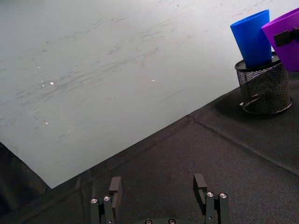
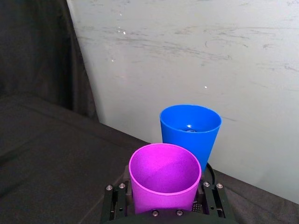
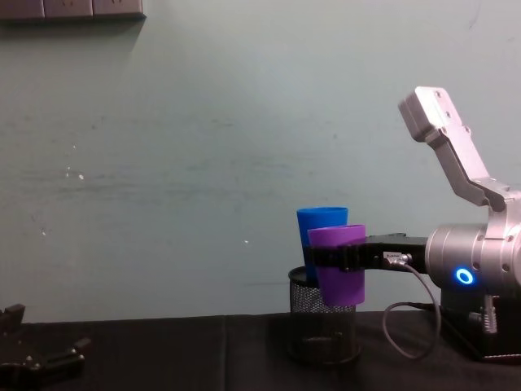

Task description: Pick up one cup with a gripper and tap it against the other cup.

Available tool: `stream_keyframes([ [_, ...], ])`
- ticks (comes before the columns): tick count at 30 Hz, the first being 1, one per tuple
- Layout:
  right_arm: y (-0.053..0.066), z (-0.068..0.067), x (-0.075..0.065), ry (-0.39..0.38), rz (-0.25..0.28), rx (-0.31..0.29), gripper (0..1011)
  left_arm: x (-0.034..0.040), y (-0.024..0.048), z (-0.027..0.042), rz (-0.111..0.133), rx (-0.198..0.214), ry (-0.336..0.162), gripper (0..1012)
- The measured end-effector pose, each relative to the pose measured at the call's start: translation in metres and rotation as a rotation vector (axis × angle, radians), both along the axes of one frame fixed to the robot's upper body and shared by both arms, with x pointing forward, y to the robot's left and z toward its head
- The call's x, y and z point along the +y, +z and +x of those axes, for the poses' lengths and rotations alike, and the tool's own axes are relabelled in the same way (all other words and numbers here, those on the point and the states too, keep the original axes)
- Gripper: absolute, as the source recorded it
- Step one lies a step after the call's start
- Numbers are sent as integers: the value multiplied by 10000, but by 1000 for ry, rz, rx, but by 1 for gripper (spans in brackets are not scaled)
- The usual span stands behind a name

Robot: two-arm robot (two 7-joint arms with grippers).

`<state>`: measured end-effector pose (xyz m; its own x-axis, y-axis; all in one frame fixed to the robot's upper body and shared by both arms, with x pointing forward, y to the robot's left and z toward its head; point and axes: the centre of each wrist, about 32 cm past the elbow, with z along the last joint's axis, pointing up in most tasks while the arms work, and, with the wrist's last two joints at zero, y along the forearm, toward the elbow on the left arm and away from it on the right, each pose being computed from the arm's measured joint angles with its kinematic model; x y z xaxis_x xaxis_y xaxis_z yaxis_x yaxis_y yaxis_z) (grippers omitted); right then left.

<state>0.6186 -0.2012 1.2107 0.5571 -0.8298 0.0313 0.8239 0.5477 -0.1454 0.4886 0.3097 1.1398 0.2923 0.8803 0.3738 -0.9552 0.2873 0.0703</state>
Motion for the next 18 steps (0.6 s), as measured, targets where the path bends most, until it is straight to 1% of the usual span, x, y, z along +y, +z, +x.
stream_keyframes([
  [18, 0, 0, 0, 0, 0, 0, 734, 0, 0, 0, 0, 0, 0, 1000],
])
